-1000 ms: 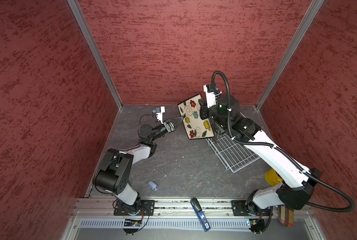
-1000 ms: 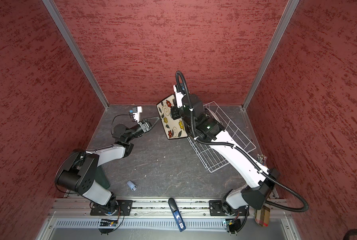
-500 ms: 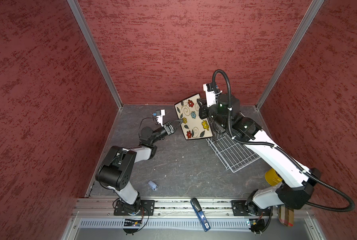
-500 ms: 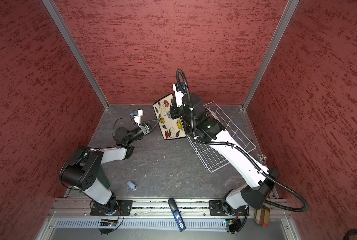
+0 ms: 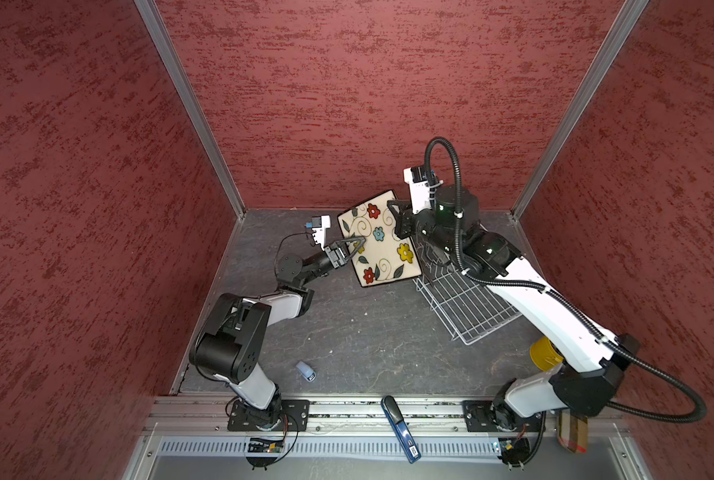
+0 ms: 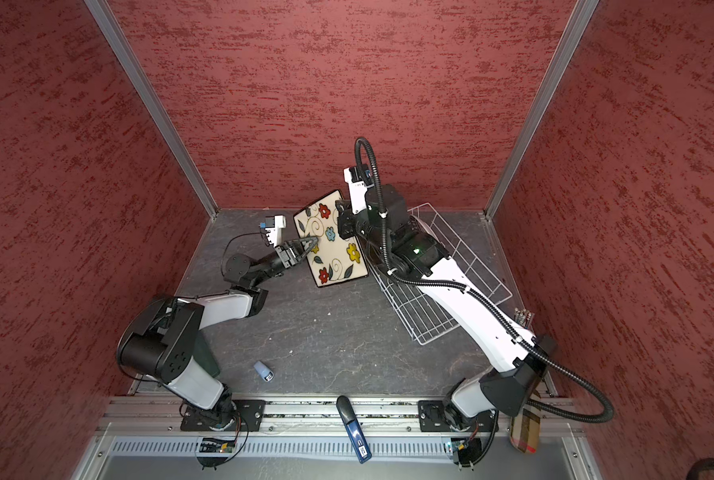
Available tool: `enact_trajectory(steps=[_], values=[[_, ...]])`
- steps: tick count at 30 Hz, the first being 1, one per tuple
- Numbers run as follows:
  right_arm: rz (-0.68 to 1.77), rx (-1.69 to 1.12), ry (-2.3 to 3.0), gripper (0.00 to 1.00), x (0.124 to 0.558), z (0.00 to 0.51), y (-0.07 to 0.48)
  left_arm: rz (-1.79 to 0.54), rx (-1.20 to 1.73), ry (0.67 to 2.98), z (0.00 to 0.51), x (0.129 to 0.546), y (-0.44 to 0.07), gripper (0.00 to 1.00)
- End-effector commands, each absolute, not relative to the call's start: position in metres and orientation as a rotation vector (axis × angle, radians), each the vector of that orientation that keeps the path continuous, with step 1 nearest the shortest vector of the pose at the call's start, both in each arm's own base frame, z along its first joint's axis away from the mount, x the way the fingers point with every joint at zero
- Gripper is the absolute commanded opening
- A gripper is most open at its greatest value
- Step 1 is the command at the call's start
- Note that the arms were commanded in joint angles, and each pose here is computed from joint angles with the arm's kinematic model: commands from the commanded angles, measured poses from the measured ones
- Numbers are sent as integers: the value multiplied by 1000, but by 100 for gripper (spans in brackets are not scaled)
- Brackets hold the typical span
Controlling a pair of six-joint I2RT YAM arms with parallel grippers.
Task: Unload the plates from the dish rack
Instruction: 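Move the plate toward the left gripper while the left gripper grasps its edge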
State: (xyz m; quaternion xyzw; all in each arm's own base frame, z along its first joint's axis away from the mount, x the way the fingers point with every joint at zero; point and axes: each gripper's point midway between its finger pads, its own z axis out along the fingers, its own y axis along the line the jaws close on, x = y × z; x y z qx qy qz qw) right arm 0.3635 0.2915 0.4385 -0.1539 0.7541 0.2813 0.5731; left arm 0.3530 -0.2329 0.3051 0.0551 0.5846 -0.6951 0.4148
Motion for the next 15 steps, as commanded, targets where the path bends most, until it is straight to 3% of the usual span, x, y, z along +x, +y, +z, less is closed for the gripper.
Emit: enact_trajectory(steps=[1, 6, 15], values=[[886, -298, 1480, 0, 349, 535, 280, -1734, 171, 1399, 324, 343, -224, 58], [1083, -327, 1462, 0, 356, 529, 273, -1769, 225, 1379, 341, 335, -227, 47], [1152, -360, 1516, 0, 376, 503, 273, -1766, 217, 1356, 352, 329, -218, 22]])
